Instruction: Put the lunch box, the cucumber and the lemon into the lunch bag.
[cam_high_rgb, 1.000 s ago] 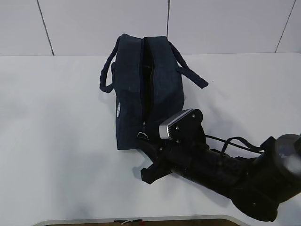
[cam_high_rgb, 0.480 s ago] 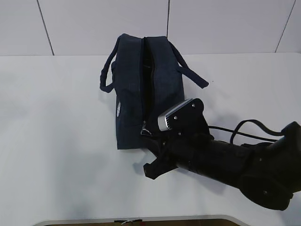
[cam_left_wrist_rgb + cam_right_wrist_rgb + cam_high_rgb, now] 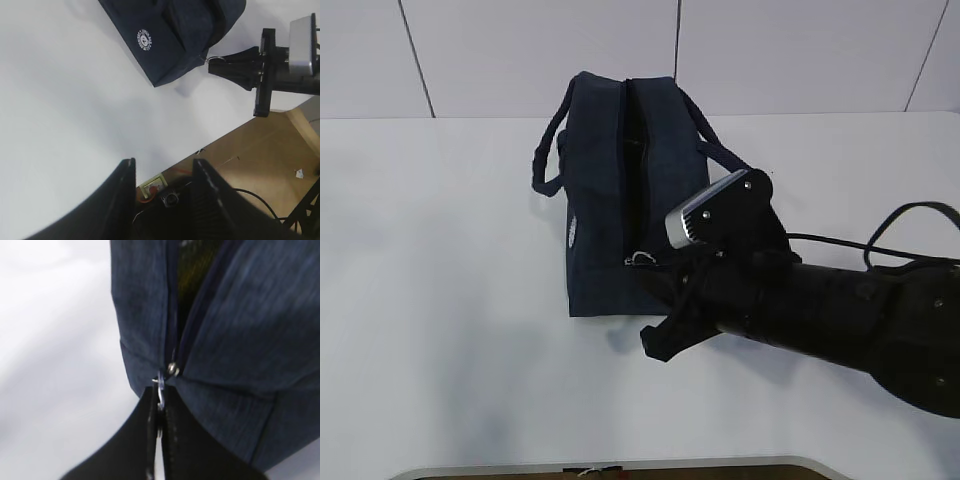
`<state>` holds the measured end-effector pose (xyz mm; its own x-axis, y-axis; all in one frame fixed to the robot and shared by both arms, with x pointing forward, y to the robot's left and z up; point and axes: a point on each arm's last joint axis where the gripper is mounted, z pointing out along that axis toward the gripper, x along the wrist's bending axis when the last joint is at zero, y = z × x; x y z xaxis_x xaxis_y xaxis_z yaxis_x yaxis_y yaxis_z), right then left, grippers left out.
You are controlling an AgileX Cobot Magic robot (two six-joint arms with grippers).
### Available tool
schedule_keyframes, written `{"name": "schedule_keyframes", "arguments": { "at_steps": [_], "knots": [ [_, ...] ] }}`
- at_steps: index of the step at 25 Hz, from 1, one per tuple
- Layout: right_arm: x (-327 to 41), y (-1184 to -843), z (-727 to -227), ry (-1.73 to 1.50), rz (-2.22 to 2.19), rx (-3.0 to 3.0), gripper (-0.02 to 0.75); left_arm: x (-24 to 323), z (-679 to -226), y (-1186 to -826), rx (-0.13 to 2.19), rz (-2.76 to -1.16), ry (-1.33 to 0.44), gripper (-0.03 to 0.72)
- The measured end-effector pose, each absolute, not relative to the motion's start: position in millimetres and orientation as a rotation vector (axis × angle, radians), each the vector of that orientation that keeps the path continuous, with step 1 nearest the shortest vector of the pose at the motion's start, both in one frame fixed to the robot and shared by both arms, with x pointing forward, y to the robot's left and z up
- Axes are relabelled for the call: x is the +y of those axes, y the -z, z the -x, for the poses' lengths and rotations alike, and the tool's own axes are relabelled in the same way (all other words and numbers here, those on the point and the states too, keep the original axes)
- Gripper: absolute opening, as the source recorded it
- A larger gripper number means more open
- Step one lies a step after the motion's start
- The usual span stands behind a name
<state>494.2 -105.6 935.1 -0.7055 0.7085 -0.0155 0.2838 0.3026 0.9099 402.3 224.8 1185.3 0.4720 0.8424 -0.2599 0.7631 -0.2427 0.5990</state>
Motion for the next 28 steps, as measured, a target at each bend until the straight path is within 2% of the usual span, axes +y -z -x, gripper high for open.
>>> {"name": "schedule_keyframes", "arguments": {
  "at_steps": [16,24,28],
  "knots": [
    [-114,-971,-488,-1.329,-0.886,2.141,0.005,215,-439,-1158,1.405,-2.117,-0.043,0.245],
    [-108,-1003,-503,-1.276,-0.845,2.125,0.005,211,-454,-1121,1.417,-2.235,0.054,0.245],
    [-108,-1017,-508,-1.231,-0.857,2.126,0.005,211,-458,-1102,1.417,-2.240,0.039,0.245]
  ]
}}
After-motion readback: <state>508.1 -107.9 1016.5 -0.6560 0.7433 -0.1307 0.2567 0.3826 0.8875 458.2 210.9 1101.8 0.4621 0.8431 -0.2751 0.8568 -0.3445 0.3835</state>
